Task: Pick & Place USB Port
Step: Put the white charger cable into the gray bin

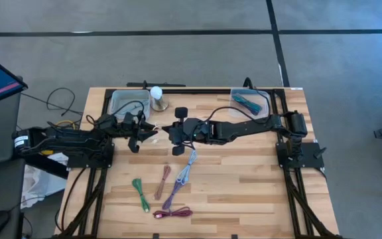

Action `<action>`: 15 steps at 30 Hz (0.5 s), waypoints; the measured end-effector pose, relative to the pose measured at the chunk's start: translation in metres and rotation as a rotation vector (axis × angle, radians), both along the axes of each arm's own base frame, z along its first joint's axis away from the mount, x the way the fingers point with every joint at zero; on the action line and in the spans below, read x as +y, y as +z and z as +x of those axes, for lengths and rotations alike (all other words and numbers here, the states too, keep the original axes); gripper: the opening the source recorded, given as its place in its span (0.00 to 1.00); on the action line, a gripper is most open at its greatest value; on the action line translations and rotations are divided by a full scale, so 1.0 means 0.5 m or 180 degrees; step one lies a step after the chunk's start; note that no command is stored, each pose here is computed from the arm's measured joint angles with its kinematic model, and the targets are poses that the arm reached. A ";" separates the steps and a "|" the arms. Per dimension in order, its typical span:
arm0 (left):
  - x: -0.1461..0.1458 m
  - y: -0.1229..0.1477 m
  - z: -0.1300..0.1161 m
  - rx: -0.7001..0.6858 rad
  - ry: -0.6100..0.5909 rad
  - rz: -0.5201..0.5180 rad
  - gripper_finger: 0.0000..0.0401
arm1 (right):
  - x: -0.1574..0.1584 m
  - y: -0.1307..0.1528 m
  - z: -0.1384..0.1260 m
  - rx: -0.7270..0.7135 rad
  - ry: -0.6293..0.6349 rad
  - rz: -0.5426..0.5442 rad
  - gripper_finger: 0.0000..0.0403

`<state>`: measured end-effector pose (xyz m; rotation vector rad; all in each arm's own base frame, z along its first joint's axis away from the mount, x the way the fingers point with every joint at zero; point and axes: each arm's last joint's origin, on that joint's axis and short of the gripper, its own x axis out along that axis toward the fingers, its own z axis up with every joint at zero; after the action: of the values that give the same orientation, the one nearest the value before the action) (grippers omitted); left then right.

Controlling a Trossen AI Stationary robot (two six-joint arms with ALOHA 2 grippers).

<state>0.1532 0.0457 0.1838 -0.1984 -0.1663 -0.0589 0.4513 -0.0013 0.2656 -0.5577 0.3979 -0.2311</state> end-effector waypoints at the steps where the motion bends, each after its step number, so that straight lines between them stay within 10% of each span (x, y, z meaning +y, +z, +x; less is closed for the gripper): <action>1: 0.000 0.000 0.000 0.0000 0.0000 0.0000 0.19 | 0.000 0.000 0.000 0.0000 0.0000 0.0001 0.00; 15: 0.000 0.000 0.000 0.0000 0.0000 0.0003 0.02 | 0.000 -0.001 0.000 0.0013 0.0000 0.0001 0.00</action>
<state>0.1532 0.0457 0.1838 -0.1976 -0.1663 -0.0588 0.4512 -0.0015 0.2651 -0.5578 0.4020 -0.2300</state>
